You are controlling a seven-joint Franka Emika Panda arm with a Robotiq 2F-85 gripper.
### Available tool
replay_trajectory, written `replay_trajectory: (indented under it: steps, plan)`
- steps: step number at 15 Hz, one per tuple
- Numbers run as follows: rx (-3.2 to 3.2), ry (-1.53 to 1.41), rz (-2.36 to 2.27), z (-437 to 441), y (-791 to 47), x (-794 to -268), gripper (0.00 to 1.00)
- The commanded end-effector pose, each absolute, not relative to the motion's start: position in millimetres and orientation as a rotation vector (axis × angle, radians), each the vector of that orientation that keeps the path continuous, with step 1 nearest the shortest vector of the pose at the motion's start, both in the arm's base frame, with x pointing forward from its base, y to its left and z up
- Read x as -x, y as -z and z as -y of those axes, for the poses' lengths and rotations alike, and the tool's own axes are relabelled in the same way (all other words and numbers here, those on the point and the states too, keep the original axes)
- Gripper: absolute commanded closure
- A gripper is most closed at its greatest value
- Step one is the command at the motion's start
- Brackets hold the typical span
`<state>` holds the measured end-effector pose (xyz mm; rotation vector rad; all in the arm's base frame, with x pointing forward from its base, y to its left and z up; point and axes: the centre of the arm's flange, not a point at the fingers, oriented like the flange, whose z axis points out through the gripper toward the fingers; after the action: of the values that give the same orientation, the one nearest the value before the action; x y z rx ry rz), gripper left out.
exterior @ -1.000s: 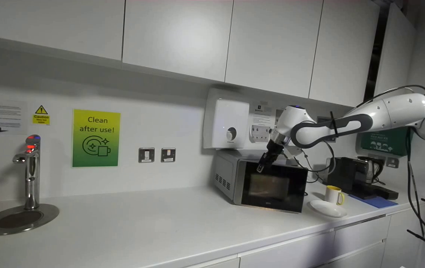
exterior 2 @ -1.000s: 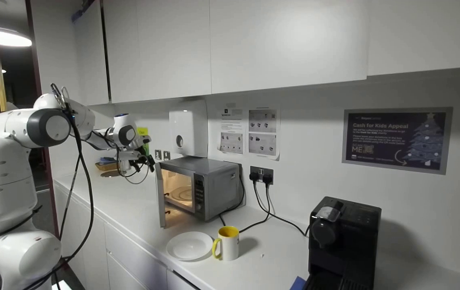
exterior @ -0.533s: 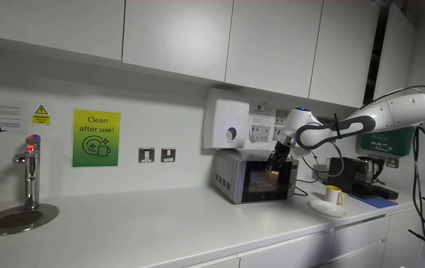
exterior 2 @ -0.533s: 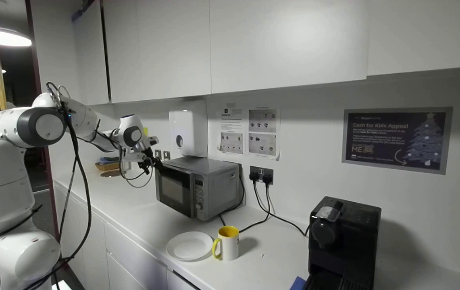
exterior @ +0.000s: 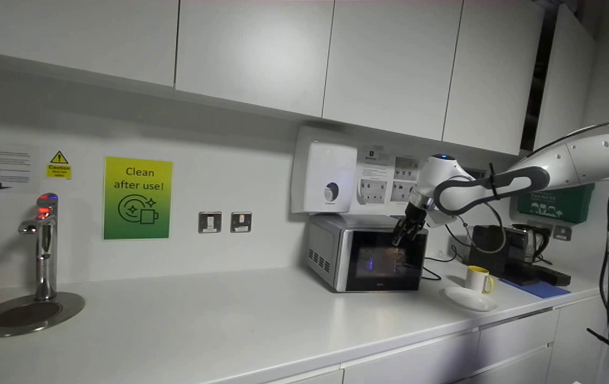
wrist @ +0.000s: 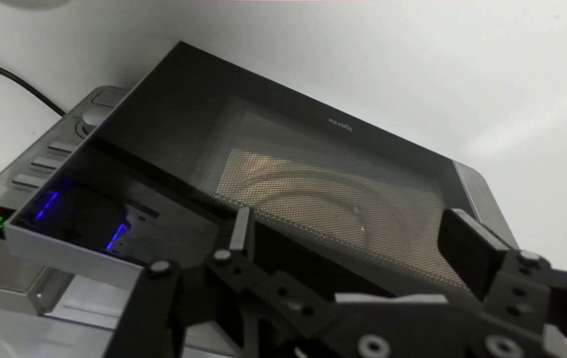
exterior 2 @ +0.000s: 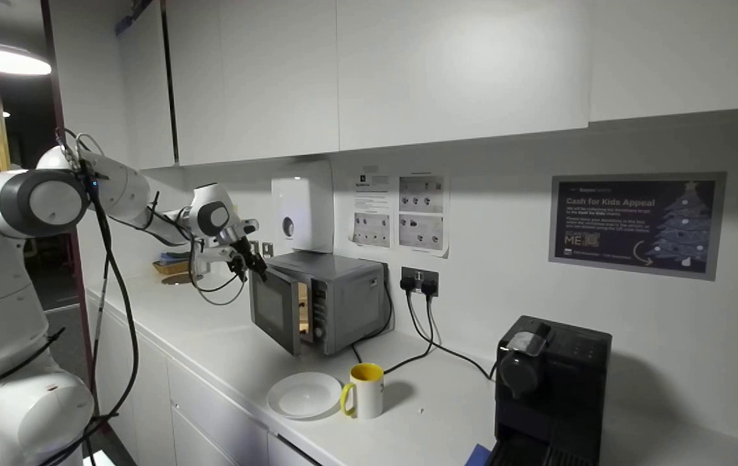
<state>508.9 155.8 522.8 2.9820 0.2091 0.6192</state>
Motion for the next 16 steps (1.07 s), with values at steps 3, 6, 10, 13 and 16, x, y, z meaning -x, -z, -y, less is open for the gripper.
replay_trajectory:
  steps: [3,6,10,13,16]
  plan:
    - [-2.956,-0.670,-0.023,-106,-517,-500,0.00]
    - [-2.933,-0.716,0.096,-76,-511,-506,0.00]
    - [-2.921,-0.745,0.180,-50,-503,-511,0.00]
    - [-2.921,-0.769,0.217,-43,-498,-514,0.00]
    - [-2.928,-0.808,0.237,-40,-496,-518,0.00]
